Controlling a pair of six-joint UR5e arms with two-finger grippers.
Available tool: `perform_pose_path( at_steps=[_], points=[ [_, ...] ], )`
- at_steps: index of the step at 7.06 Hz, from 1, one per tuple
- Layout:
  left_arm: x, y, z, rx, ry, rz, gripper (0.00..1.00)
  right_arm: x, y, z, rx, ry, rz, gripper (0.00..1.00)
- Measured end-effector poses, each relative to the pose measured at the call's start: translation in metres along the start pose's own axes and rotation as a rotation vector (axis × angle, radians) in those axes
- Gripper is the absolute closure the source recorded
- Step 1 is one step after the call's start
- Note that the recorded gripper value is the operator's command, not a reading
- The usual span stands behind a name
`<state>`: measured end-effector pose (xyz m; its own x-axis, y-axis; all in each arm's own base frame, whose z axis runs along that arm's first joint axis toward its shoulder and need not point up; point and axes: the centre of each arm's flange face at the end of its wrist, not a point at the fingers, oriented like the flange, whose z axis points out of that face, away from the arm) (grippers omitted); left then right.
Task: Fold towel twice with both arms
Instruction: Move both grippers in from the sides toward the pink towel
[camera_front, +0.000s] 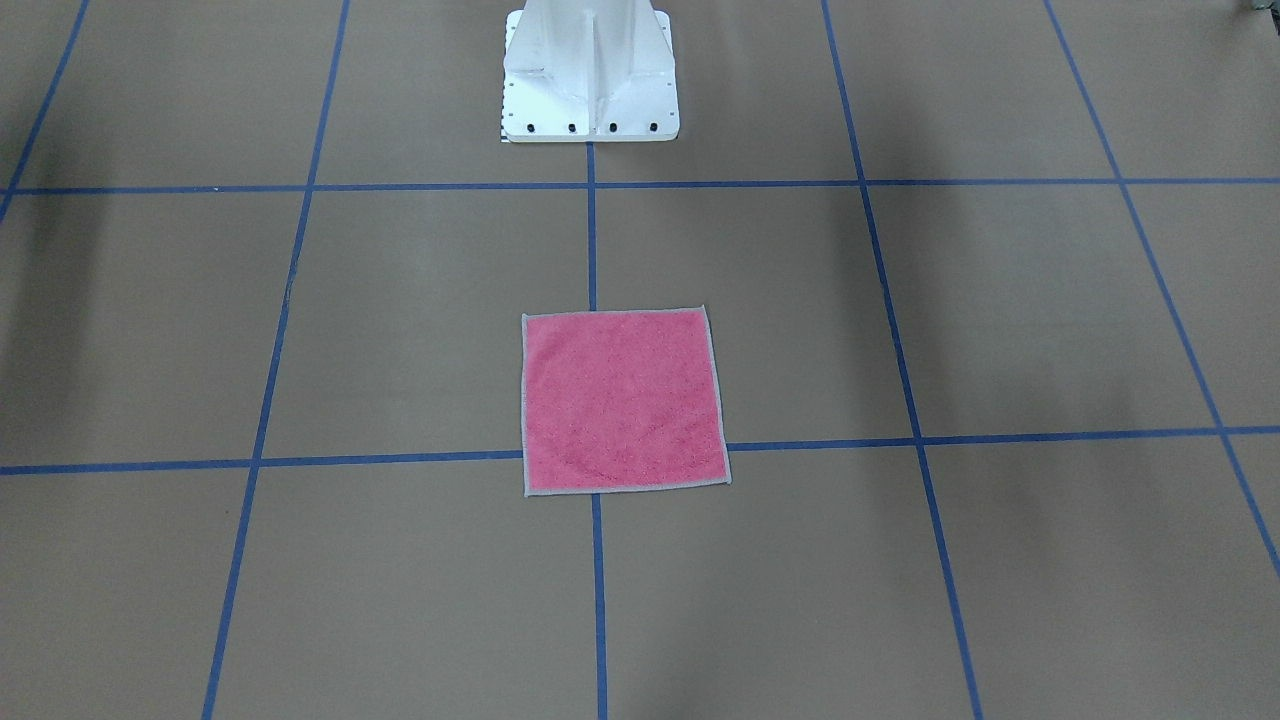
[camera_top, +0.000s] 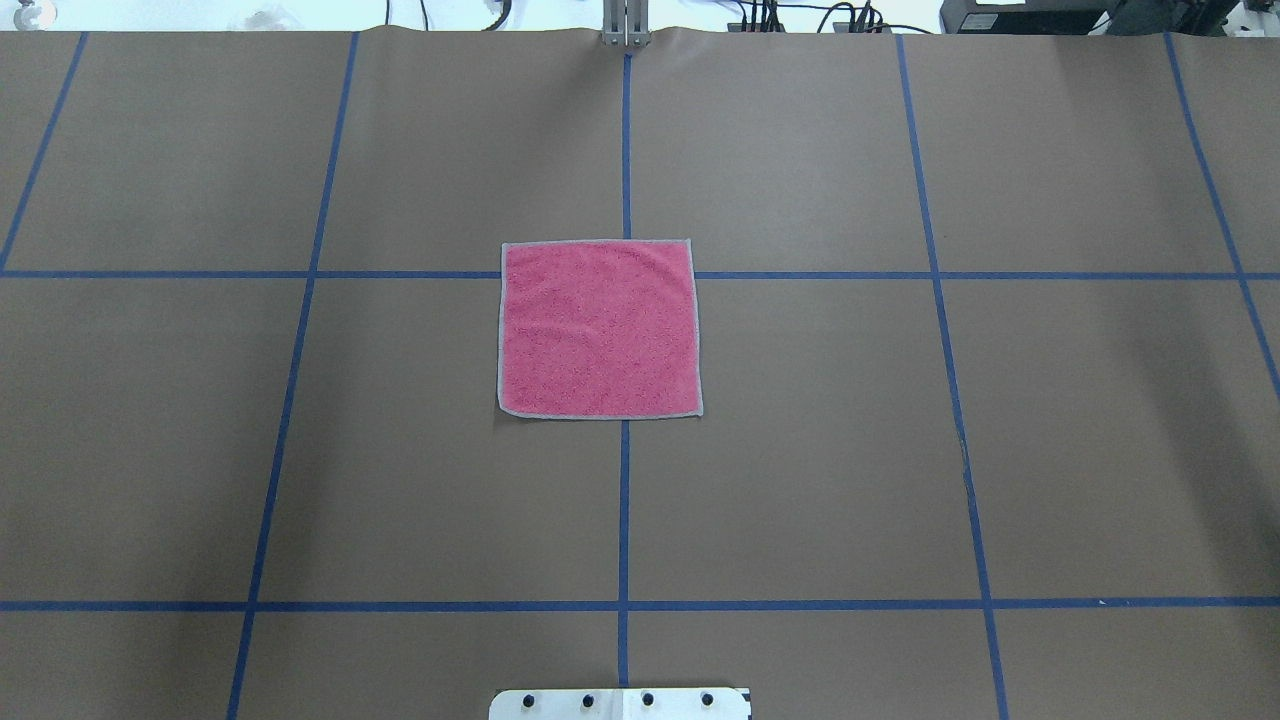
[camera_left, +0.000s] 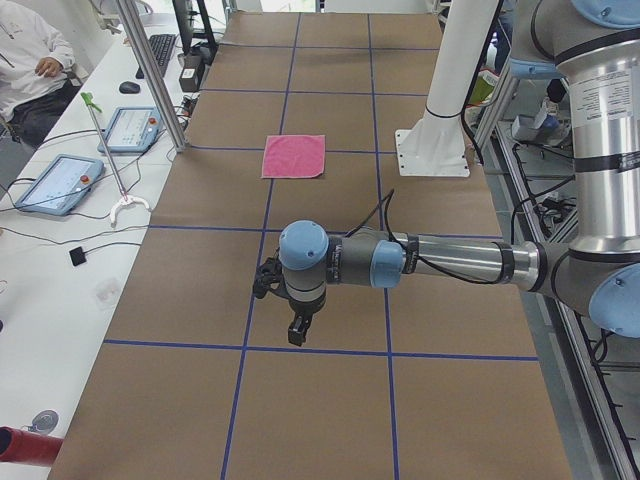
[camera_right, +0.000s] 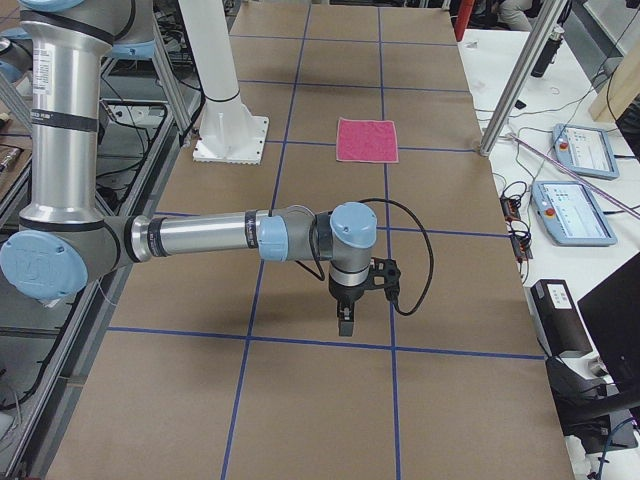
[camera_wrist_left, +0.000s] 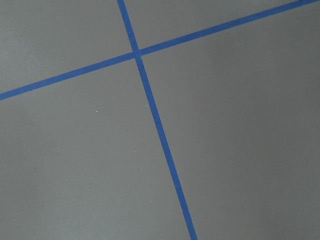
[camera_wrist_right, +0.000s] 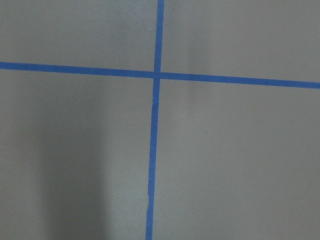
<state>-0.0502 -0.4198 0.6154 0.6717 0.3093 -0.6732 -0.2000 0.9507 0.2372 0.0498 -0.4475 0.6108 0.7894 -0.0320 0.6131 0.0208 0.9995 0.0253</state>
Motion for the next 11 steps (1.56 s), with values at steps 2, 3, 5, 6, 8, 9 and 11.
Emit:
perform_pose_path(
  at_steps=[2, 3, 5, 6, 8, 9, 11],
  points=[
    [0.001, 0.0, -0.001, 0.003, 0.0, 0.005, 0.0, -0.001, -0.001, -0.001, 0.007, 0.0, -0.005, 0.0],
    [0.002, -0.003, -0.002, 0.01, -0.002, 0.016, 0.0, -0.003, -0.002, -0.003, 0.019, -0.003, -0.012, 0.0],
    [0.007, -0.017, -0.01, 0.042, -0.01, 0.053, 0.0, -0.024, -0.014, -0.003, 0.03, -0.018, -0.054, 0.0],
    [0.016, -0.035, -0.015, 0.062, -0.004, 0.083, 0.0, -0.041, -0.025, -0.005, 0.035, -0.027, -0.078, 0.0],
    [0.037, -0.068, -0.015, 0.094, 0.109, 0.085, 0.0, -0.083, -0.037, -0.002, 0.041, -0.067, -0.109, 0.0],
    [0.048, -0.079, -0.016, 0.112, 0.147, 0.091, 0.0, -0.11, -0.041, 0.004, 0.058, -0.091, -0.112, 0.0],
    [0.095, -0.104, 0.002, 0.11, 0.194, 0.06, 0.0, -0.169, -0.04, 0.02, 0.098, -0.156, -0.075, 0.0]
  ],
)
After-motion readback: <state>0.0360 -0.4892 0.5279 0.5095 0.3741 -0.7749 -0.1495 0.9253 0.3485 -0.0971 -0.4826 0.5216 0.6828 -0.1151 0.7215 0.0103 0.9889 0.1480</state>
